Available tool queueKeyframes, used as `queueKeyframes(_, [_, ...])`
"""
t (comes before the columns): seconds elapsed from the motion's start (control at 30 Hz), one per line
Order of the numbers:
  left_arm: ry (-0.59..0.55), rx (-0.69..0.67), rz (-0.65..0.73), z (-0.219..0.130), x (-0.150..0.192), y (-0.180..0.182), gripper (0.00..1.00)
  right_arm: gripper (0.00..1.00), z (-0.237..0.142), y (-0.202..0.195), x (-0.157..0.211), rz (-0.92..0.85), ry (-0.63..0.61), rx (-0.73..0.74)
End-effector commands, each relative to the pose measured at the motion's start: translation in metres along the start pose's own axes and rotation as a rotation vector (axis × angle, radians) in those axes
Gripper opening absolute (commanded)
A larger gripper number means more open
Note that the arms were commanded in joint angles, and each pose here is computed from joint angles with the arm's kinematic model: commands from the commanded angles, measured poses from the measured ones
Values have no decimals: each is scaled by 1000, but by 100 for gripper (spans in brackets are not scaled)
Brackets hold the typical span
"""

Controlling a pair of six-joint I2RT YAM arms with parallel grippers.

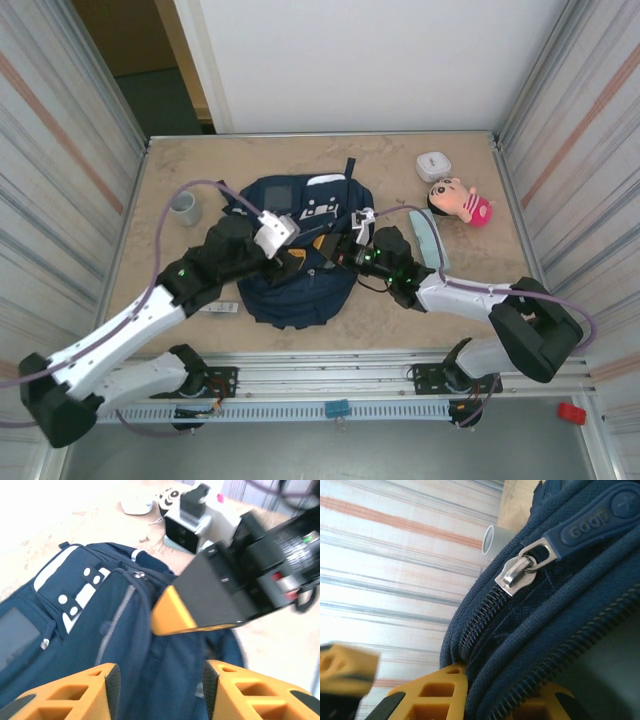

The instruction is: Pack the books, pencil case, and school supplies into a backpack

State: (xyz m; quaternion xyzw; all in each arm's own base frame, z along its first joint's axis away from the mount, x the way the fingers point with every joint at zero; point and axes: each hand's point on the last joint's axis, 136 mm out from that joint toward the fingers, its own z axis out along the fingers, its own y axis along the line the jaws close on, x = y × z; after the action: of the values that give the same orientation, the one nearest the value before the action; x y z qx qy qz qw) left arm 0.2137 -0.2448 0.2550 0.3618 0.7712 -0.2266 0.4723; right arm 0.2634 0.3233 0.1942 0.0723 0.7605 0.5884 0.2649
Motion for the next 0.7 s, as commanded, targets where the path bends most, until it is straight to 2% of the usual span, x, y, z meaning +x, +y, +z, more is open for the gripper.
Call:
queueKeyframes(0.0, [103, -163, -308, -16, 51, 5, 48, 7, 2, 23, -10, -115, -82, -53])
queueKeyframes(0.03, [116, -180, -347, -17, 63, 0, 48, 7, 3, 24, -7, -122, -77, -54])
queueKeyframes(0.17, [172, -245, -339, -11, 88, -9, 49, 7, 5, 30, -2, -144, -64, -51])
queueKeyframes(0.53, [257, -361, -225, 36, 74, -8, 54, 7, 13, 47, 12, -215, -29, -39])
queueKeyframes(0.6, [258, -388, -211, 39, 73, -5, 51, 7, 13, 48, 13, -219, -24, -42])
queueKeyframes(0.67, [250, -410, -199, 40, 72, 0, 41, 7, 14, 48, 15, -225, -13, -39])
